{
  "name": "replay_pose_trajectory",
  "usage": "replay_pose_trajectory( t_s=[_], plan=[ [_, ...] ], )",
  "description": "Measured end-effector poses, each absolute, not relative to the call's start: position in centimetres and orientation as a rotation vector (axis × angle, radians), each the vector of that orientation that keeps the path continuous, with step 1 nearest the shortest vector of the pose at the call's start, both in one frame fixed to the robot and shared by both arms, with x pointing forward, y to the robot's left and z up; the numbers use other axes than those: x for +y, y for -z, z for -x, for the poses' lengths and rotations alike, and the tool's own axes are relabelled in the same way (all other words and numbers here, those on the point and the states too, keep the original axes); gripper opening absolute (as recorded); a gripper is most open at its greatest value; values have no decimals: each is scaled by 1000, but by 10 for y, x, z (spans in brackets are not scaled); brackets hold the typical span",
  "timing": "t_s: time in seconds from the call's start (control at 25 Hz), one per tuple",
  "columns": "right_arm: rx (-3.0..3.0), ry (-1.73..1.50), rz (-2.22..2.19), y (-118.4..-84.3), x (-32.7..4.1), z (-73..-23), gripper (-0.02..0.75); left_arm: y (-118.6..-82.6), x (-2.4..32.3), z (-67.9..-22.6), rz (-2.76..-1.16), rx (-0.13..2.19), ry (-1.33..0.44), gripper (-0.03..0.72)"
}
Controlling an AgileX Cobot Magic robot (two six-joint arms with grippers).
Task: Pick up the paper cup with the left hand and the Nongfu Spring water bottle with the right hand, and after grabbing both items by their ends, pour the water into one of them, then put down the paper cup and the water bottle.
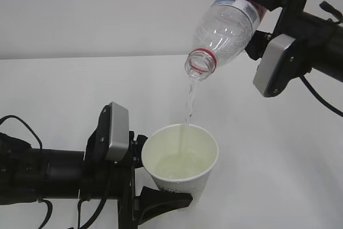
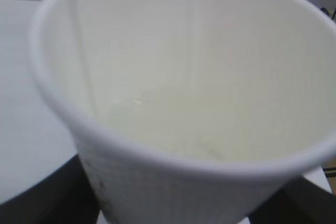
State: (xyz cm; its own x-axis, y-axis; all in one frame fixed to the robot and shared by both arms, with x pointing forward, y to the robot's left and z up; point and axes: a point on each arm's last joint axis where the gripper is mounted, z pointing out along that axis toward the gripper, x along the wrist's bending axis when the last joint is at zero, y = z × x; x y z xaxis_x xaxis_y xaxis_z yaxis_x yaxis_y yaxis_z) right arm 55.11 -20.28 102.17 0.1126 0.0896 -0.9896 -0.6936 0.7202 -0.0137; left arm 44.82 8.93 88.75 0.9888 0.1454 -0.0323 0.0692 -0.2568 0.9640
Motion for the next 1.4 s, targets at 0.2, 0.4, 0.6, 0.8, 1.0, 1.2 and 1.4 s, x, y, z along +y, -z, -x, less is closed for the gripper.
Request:
replay_pose_trajectory(
  t_s=[0.2, 0.4, 0.6, 0.8, 1.0, 1.2, 1.4],
  plan=[
    [1346, -620, 555, -1022, -203, -551, 482, -887, 89, -448, -1832, 157, -73, 536],
    [1344, -620, 555, -1022, -203, -551, 482, -887, 89, -447, -1835, 146, -67, 536],
    [1344, -620, 555, -1022, -203, -551, 482, -887, 89, -446, -1840, 130, -59, 536],
    [1344, -620, 555, -1022, -203, -551, 482, -887, 89, -446, -1841, 124, -55, 536],
    [1344, -620, 555, -1022, -203, -551, 482, -887, 89, -445, -1845, 121, -54, 536],
    [1344, -620, 555, -1022, -203, -551, 482, -886, 89, -445, -1850, 122, -54, 536],
    [1344, -620, 555, -1022, -203, -551, 482, -886, 89, -445, -1850, 122, -54, 536]
  ],
)
